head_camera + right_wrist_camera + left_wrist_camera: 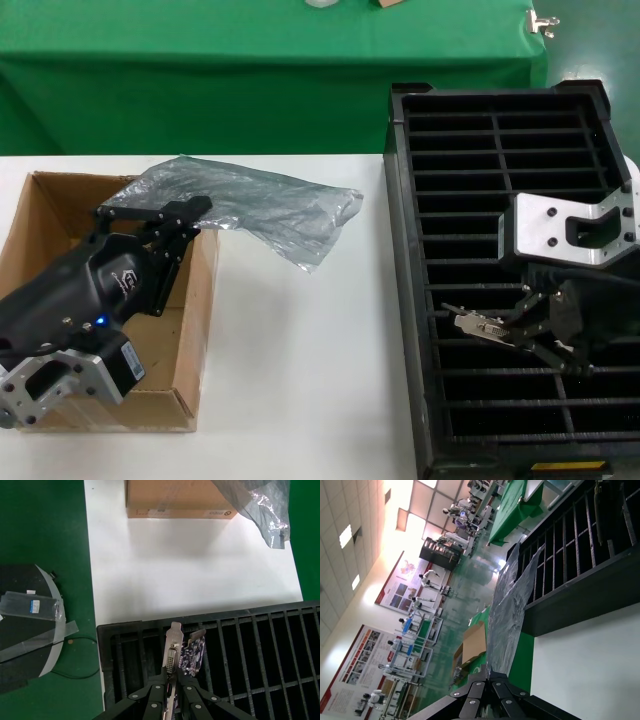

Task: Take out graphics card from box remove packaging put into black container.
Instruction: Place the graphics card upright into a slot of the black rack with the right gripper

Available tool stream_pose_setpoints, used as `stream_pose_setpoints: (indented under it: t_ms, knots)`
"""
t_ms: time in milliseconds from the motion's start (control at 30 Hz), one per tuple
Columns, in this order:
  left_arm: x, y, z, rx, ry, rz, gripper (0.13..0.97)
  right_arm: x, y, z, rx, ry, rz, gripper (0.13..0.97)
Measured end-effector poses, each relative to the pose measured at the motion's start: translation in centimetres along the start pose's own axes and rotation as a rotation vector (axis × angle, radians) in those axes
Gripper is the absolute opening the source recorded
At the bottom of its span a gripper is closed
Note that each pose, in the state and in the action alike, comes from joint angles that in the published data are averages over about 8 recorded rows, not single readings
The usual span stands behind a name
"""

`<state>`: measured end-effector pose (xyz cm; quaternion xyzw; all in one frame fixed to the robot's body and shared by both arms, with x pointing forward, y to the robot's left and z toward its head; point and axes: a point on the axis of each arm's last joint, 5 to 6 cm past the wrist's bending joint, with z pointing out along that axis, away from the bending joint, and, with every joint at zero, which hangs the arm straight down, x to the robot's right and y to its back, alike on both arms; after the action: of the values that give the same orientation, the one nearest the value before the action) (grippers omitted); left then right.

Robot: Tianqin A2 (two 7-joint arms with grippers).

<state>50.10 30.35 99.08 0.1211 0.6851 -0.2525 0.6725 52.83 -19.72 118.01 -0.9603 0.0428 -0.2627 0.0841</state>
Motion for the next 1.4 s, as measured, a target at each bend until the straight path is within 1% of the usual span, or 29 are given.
stream_pose_setpoints:
  t_ms: [1067,1233,1400]
  knots:
    - [0.00,0.00,0.00,0.000,0.000,0.000,0.139,0.04,-0.03,0.01,0.001,-0.001,-0.003,0.160]
    - [0.00,0.00,0.00,0.000,0.000,0.000,0.139,0.27,-0.10,0.02,0.008,-0.014,-0.031,0.160]
    - [0.00,0.00,0.00,0.000,0.000,0.000,0.139,0.66,0.05,-0.39,0.019,-0.025,-0.092,0.160]
